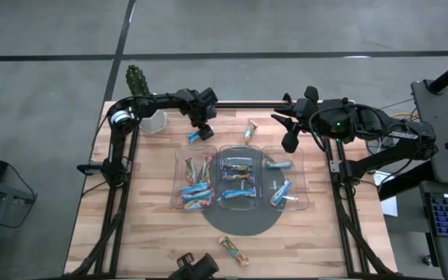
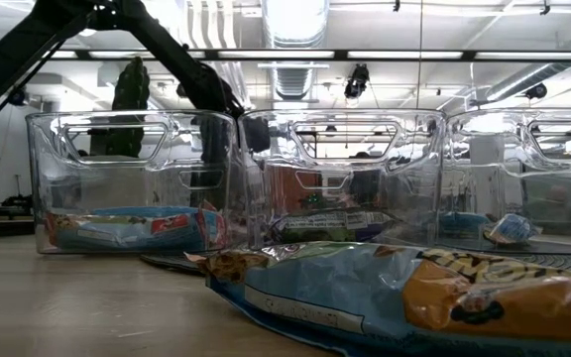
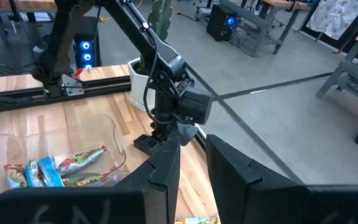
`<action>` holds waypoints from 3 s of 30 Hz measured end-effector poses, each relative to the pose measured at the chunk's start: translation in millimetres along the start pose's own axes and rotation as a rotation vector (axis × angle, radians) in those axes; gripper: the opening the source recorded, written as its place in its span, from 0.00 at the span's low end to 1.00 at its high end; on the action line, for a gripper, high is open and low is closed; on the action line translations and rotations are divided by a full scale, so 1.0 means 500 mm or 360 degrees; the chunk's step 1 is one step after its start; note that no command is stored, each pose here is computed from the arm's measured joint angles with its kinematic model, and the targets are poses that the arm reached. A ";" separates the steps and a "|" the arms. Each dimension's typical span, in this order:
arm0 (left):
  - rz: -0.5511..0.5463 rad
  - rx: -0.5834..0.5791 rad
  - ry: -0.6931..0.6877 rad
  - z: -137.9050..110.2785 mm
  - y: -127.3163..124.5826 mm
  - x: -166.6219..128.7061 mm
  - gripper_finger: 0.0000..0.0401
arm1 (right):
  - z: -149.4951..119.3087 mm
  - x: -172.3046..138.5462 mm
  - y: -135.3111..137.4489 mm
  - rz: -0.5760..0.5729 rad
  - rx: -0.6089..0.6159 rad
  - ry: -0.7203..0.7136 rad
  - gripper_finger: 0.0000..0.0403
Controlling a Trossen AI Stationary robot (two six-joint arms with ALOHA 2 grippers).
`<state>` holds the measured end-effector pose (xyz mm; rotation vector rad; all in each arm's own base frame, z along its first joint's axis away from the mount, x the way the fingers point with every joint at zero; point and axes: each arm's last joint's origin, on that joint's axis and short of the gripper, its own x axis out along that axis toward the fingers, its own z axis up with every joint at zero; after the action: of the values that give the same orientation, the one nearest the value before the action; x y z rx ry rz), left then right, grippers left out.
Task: Pick and place Granola Bars by type
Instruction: Put the yellow granola bar into the right transparent bin
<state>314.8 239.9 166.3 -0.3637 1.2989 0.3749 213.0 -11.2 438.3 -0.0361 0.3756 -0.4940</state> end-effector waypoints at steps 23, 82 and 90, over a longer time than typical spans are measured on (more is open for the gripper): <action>0.0001 -0.0061 0.0034 -0.008 -0.001 0.006 0.25 | 0.000 0.000 0.000 0.0003 0.0004 0.0000 0.17; -0.0995 0.0656 -0.0939 0.185 -0.364 -0.299 0.24 | -0.072 -0.318 -0.161 0.0494 0.0228 -0.0279 0.02; -0.1138 0.0595 -0.0951 0.206 -0.433 -0.243 0.22 | -0.084 -0.318 -0.162 0.0494 0.0284 -0.0202 0.02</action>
<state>475.9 88.0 319.0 -0.3381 0.5702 -0.3478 31.4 -5.6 464.1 0.1610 0.2061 -0.2153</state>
